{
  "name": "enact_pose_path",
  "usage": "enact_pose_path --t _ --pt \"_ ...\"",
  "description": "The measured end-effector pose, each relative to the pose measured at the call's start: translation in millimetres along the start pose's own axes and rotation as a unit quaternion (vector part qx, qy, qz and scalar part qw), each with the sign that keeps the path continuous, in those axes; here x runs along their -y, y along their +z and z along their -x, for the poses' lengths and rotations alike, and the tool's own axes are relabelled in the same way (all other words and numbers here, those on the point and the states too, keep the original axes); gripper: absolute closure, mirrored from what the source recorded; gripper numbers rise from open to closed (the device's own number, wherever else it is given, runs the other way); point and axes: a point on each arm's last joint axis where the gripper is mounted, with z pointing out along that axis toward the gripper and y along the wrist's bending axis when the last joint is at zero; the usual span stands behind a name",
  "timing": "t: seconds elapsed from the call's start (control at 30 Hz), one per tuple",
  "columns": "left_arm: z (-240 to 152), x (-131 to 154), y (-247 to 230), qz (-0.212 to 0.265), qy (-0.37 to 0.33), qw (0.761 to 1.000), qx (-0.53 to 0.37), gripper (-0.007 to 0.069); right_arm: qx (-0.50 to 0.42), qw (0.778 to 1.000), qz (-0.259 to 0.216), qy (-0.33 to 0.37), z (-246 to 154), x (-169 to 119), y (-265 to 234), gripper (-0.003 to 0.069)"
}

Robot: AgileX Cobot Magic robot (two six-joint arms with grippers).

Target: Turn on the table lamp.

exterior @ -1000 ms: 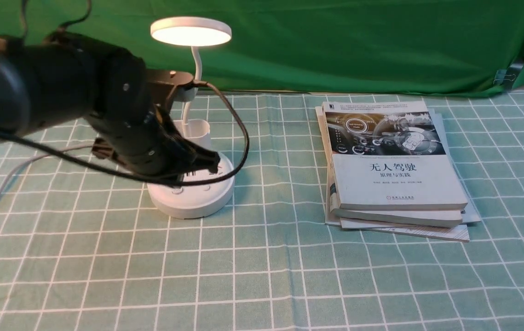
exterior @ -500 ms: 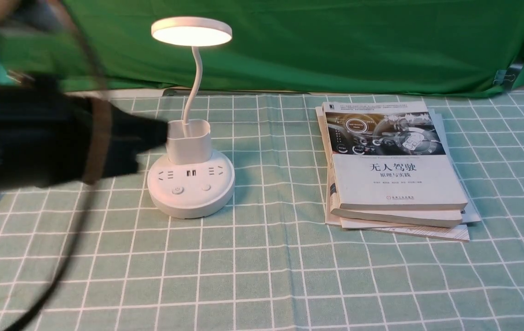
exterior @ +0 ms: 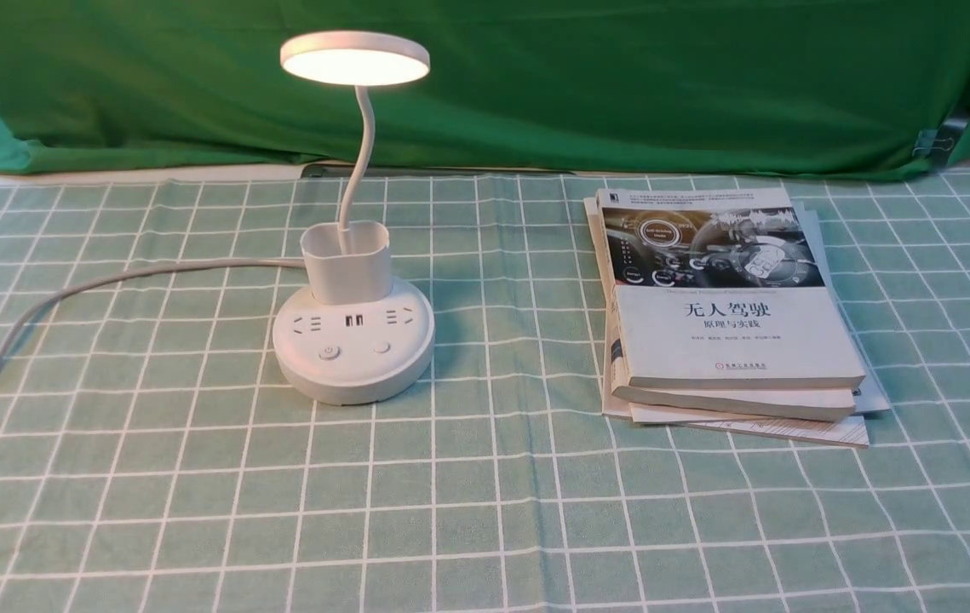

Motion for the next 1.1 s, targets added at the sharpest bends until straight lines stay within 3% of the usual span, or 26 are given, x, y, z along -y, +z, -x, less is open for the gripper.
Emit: enact_pose_path --t 0.33,0.47,0.6,0.73,0.77,0.93,1.1 --pt "-3 0 1 0.001 -0.003 1.0 0.0 0.0624 0.0 1.0 0.0 0.0 0 0 0 0.0418" --pt "-35 -1 2 0.02 -0.027 0.999 0.014 0.0624 0.0 1.0 0.0 0.0 0 0 0 0.0418" --pt "-96 -8 0 0.091 -0.008 0.996 0.013 0.0624 0.0 1.0 0.0 0.0 0 0 0 0.0418" --pt "-164 -19 -3 0.186 0.126 0.974 -0.038 0.0624 0.0 1.0 0.0 0.0 0 0 0 0.0418" --pt "-166 -19 -4 0.191 0.136 0.971 -0.04 0.0624 0.0 1.0 0.0 0.0 0 0 0 0.0418" --pt "-214 -22 -10 0.273 0.098 0.957 0.011 0.0624 0.0 1.0 0.0 0.0 0 0 0 0.0418" --pt "-220 -23 -14 0.304 0.07 0.949 0.052 0.0624 0.0 1.0 0.0 0.0 0 0 0 0.0418"
